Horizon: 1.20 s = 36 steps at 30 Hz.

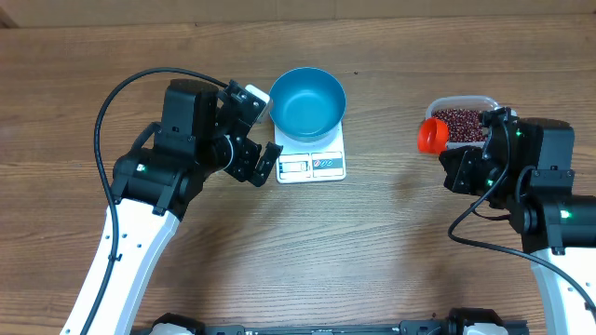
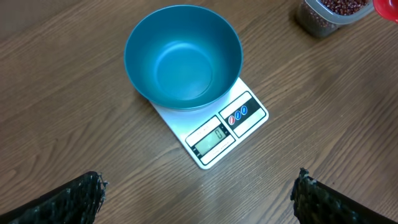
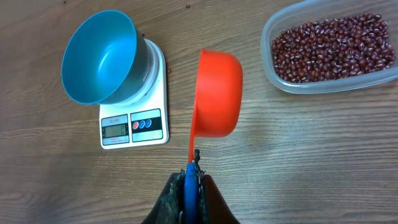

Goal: Scoop item into bowl and weigh 150g on scale

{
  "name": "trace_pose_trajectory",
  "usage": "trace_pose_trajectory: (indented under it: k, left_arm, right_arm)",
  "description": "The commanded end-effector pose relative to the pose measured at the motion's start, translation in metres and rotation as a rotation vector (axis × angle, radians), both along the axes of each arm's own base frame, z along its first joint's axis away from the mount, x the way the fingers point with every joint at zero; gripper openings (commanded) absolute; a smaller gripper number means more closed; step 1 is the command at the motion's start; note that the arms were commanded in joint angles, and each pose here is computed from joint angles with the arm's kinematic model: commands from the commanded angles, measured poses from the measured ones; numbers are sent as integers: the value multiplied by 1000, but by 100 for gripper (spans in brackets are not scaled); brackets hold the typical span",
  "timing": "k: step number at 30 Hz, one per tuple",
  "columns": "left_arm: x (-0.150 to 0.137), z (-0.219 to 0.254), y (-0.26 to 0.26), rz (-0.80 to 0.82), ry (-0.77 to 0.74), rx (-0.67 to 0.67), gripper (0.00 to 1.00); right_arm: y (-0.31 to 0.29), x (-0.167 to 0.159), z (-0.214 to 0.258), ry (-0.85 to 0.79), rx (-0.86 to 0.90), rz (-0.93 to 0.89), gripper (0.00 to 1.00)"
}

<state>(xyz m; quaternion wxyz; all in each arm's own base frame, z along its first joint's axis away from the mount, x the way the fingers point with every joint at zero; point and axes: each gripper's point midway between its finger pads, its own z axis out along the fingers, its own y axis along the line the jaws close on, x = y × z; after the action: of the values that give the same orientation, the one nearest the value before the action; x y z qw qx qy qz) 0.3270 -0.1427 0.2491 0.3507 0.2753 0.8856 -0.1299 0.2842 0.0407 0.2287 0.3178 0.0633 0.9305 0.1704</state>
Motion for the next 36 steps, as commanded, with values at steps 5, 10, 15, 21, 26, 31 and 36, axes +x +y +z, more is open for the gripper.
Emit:
trace_pose_trajectory:
  k: [5, 10, 15, 21, 26, 31, 36]
  left_arm:
    - [2, 11, 3, 23, -25, -7, 99]
    - [1, 9, 4, 23, -15, -3, 99]
    - [1, 8, 4, 26, -13, 1, 100]
    - [-3, 3, 9, 37, 13, 23, 99]
    - [-5, -5, 25, 92, 30, 100, 100]
    - [-8, -4, 17, -84, -34, 172, 99]
    - [-3, -3, 28, -69, -43, 177, 100]
  right_arm:
    - [1, 3, 12, -40, 1, 9, 4]
    - [1, 3, 12, -40, 0, 9, 4]
    - [1, 3, 12, -40, 0, 9, 4]
    - [1, 3, 12, -40, 0, 9, 4]
    - [1, 3, 12, -41, 0, 9, 4]
    - [1, 3, 12, -40, 0, 9, 4]
    - [1, 3, 12, -39, 0, 9, 4]
